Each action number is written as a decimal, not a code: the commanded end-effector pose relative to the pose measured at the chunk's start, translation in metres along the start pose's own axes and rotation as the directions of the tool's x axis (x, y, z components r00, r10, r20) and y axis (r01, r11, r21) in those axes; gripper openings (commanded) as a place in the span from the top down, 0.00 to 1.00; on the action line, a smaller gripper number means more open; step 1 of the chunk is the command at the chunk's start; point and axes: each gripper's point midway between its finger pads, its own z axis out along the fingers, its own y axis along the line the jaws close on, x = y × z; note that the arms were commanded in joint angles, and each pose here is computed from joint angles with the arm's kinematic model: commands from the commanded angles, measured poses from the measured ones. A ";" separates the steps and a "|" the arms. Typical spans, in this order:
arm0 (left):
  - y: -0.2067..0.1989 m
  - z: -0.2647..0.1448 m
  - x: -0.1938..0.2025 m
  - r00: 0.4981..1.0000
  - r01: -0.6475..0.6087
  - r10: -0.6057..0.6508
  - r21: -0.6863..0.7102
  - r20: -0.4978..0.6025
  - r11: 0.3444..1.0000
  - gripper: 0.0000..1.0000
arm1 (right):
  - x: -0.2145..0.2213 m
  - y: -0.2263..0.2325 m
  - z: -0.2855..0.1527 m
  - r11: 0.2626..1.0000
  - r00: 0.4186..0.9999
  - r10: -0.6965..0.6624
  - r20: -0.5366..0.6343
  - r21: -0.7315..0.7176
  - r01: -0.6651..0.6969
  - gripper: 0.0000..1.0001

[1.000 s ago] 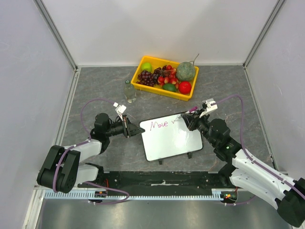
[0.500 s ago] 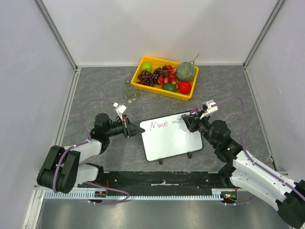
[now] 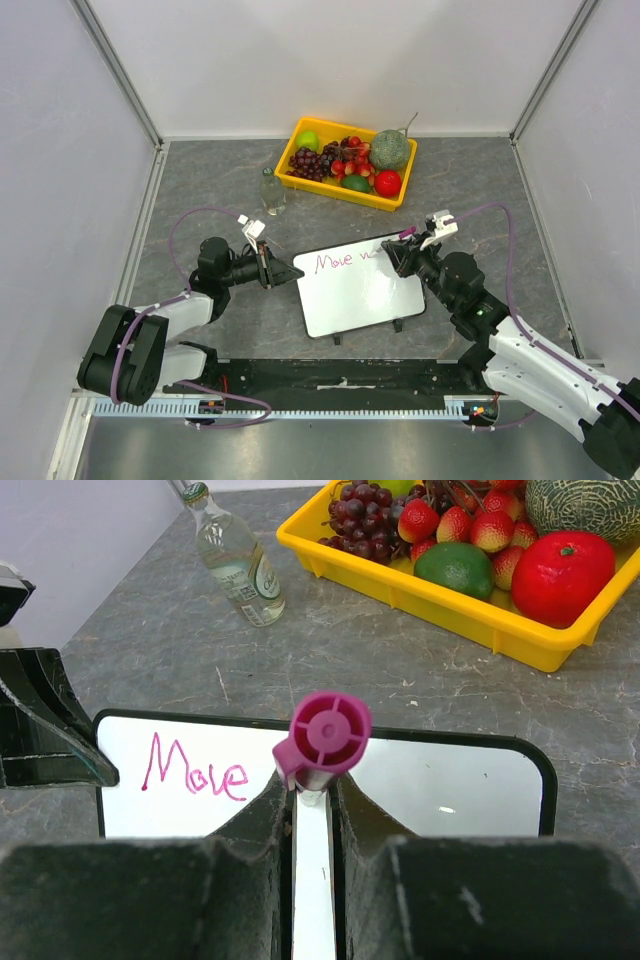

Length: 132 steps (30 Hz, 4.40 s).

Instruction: Write a sentence on the whiteboard

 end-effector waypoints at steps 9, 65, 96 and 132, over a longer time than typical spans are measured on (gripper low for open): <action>0.005 -0.002 0.005 0.998 -0.065 0.065 -0.014 -0.005 0.998 0.98 | -0.025 -0.008 0.005 0.998 0.997 -0.001 0.079 0.067 -0.004 1.00; 0.004 -0.002 0.006 0.998 -0.068 0.068 -0.003 -0.010 0.998 0.98 | -0.002 -0.017 -0.003 0.997 0.999 -0.013 0.040 0.078 0.010 1.00; 0.004 -0.002 0.005 0.998 -0.069 0.069 -0.008 -0.005 0.998 0.98 | -0.051 0.001 0.000 0.998 0.984 0.054 0.170 0.033 -0.060 1.00; 0.004 -0.002 0.006 0.998 -0.068 0.068 -0.006 -0.007 0.998 0.98 | -0.017 -0.018 -0.002 0.994 0.993 0.037 0.110 0.097 -0.048 1.00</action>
